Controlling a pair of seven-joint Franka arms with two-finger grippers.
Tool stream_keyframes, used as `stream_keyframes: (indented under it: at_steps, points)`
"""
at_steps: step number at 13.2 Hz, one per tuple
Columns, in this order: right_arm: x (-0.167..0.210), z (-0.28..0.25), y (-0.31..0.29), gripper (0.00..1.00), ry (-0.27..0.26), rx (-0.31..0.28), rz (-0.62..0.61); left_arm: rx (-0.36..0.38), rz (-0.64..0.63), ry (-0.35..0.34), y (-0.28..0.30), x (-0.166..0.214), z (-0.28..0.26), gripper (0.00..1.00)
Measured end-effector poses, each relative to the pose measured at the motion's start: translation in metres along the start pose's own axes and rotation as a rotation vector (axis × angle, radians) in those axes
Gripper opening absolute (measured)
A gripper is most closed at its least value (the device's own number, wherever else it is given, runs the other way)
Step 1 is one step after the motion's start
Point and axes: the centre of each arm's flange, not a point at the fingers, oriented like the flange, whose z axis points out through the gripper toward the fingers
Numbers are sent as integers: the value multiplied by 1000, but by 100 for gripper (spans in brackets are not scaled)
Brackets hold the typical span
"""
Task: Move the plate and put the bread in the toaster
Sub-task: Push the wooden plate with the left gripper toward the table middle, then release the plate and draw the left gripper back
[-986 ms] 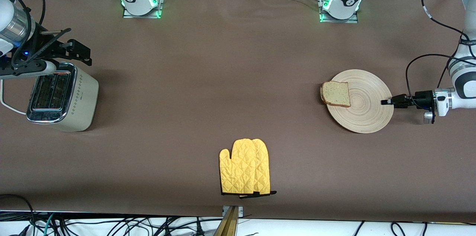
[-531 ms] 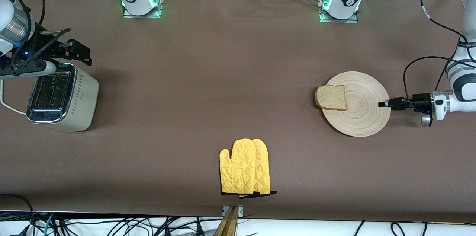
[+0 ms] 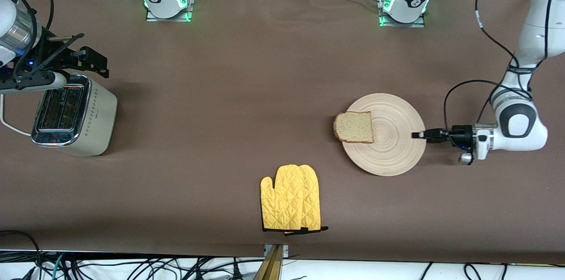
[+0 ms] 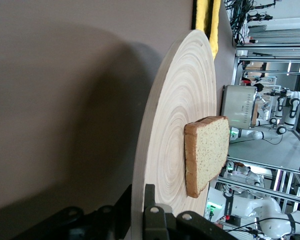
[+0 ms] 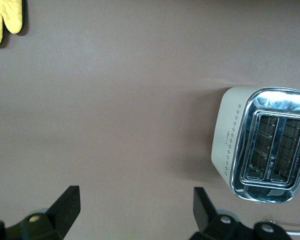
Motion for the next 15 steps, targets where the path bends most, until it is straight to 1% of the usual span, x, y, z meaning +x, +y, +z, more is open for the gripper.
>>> stream_keyframes:
  at_steps: [5,8,11,15]
  points:
    - [0,0,1,100,0,0,1,-30,29,-14,49,28,101,11]
    - [1,1,6,100,-2,0,11,-14,63,-72,75,31,159,11]
    - [1,2,9,100,-3,0,16,-11,62,-111,74,26,189,11]
    - [1,2,9,100,-4,0,16,7,60,-139,70,21,219,11]
